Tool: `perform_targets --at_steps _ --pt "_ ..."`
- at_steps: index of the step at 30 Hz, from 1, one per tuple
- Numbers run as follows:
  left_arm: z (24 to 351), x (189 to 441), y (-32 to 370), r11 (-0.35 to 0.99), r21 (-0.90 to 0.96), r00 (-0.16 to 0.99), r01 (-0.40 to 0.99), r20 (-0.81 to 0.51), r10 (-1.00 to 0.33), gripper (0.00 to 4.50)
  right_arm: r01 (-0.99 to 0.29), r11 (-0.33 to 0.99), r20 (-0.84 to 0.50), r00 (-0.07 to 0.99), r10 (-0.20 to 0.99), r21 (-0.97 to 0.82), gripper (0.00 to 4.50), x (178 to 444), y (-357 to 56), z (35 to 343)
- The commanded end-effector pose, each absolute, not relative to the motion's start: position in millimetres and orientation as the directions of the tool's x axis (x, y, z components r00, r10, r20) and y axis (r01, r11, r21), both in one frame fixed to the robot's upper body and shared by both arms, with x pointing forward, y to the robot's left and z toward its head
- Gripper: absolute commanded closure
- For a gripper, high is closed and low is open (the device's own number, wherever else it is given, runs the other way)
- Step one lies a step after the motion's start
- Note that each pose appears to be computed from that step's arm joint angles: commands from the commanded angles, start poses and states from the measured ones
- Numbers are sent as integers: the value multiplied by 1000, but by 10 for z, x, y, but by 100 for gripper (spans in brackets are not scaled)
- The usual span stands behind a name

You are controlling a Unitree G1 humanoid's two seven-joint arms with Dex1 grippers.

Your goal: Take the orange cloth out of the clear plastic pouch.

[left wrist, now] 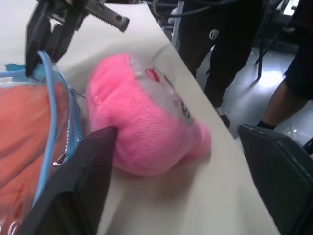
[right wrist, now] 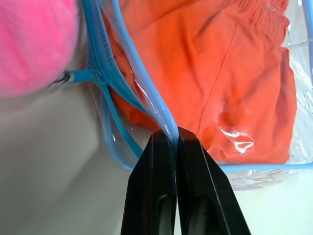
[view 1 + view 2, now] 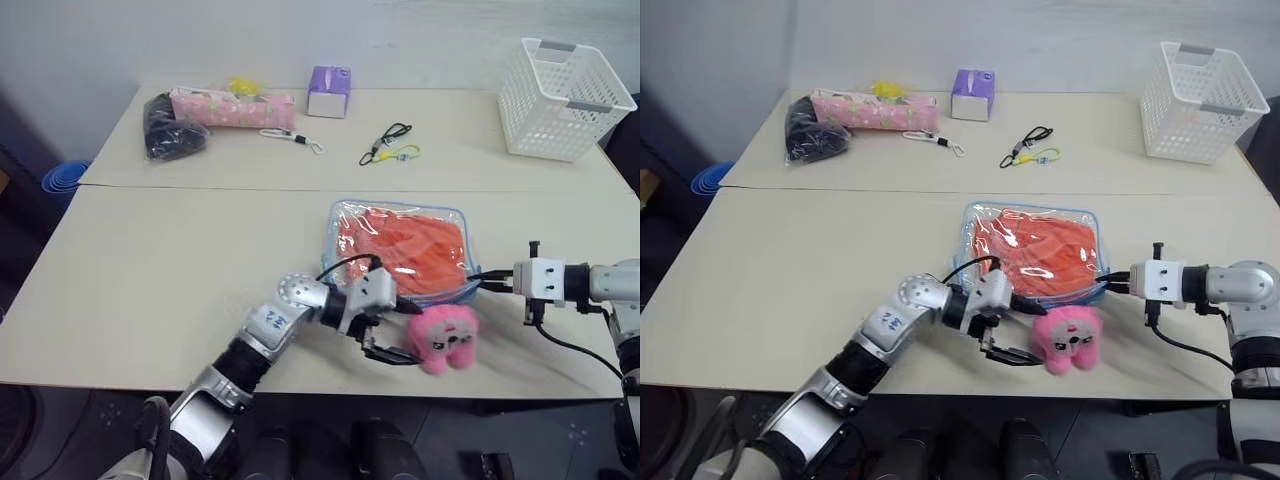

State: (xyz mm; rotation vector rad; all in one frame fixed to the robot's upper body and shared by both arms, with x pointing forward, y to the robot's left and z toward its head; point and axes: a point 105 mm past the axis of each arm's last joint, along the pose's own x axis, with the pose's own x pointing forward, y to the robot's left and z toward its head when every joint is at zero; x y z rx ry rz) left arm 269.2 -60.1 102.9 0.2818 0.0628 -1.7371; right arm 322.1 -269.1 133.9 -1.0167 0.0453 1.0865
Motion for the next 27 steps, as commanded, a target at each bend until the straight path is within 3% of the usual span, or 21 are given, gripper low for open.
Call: perform_targets --at_steps 1,10,11,18,21,27 --pt "1134 2734 -648 -166 170 -133 971 -194 -972 168 -722 103 -458 535 710 -684 450 3207 -2710 1400" --pt "1154 2777 -217 -91 125 -72 988 -151 -986 443 -721 148 -450 565 692 -677 450 3150 -2804 1358" --pt "1170 2780 -169 -84 119 -67 989 -144 -987 447 -721 152 -449 567 690 -676 450 3145 -2813 1354" --pt "1294 2747 161 -103 102 -92 989 -112 -990 447 -707 198 -433 604 670 -679 450 3147 -2904 1374" --pt "1274 2700 69 -154 113 -136 982 -155 -979 394 -707 201 -434 606 666 -678 450 3147 -2910 1364" --pt "1294 2612 -408 -182 188 -160 965 -124 -979 215 -719 206 -438 597 672 -664 450 3150 -2890 1343"
